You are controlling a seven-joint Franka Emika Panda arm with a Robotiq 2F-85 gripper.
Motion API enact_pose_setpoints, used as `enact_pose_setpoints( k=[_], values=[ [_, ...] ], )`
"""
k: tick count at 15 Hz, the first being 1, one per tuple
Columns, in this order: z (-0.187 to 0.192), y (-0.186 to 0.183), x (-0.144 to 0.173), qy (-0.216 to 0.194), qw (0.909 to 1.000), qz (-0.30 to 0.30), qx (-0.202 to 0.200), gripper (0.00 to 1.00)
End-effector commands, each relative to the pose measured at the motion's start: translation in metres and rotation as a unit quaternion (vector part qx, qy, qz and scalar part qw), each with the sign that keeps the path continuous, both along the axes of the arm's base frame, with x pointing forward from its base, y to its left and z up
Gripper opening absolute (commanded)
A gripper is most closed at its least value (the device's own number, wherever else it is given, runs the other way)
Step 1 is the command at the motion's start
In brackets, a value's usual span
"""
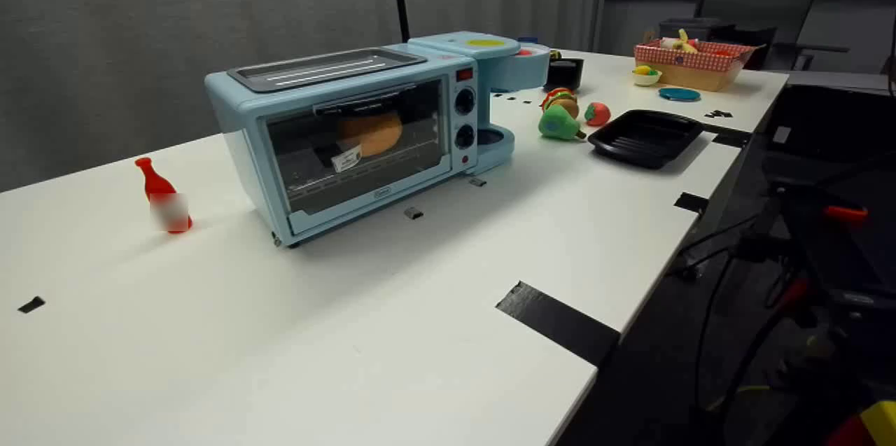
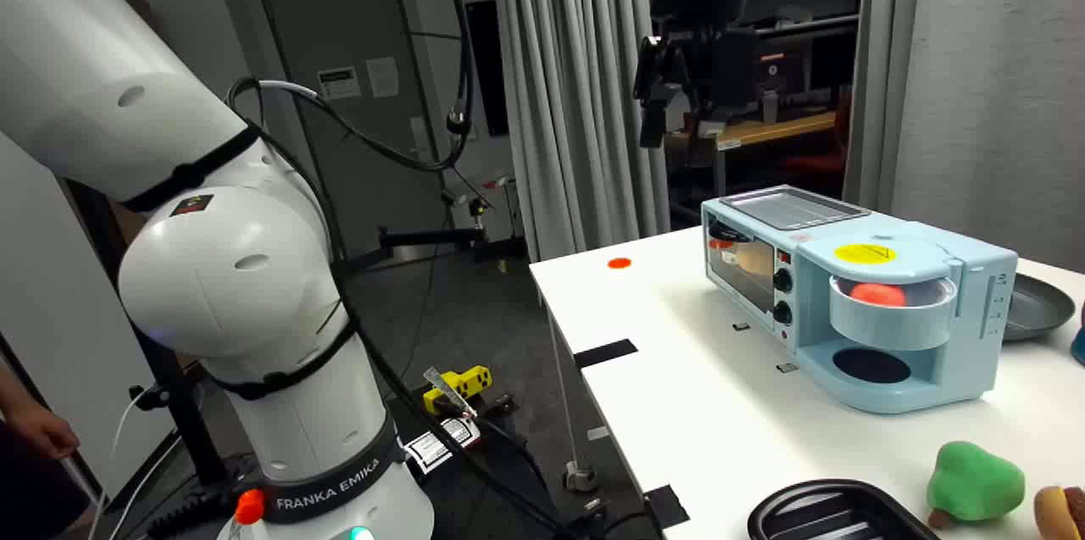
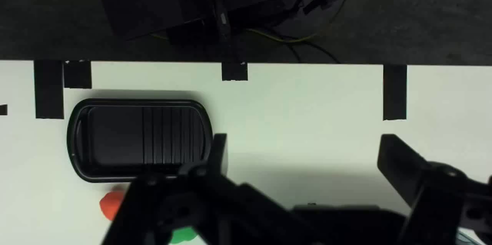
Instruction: Open the toaster oven door
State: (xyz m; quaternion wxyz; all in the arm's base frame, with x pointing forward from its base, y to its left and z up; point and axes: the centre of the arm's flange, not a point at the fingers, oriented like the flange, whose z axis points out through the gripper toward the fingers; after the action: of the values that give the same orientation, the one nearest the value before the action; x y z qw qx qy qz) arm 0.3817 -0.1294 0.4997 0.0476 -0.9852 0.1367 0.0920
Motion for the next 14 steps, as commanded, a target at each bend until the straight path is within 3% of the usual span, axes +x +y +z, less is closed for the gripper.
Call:
enact_pose_setpoints(
  k=[1,14],
  values=[
    [-0.0002,-0.0002,0.0001,0.000,1.0000,0.000,0.000,1.00],
    [-0.0013,0.0006,0.0014,-0.005,1.0000,0.001,0.000,1.00]
  ],
)
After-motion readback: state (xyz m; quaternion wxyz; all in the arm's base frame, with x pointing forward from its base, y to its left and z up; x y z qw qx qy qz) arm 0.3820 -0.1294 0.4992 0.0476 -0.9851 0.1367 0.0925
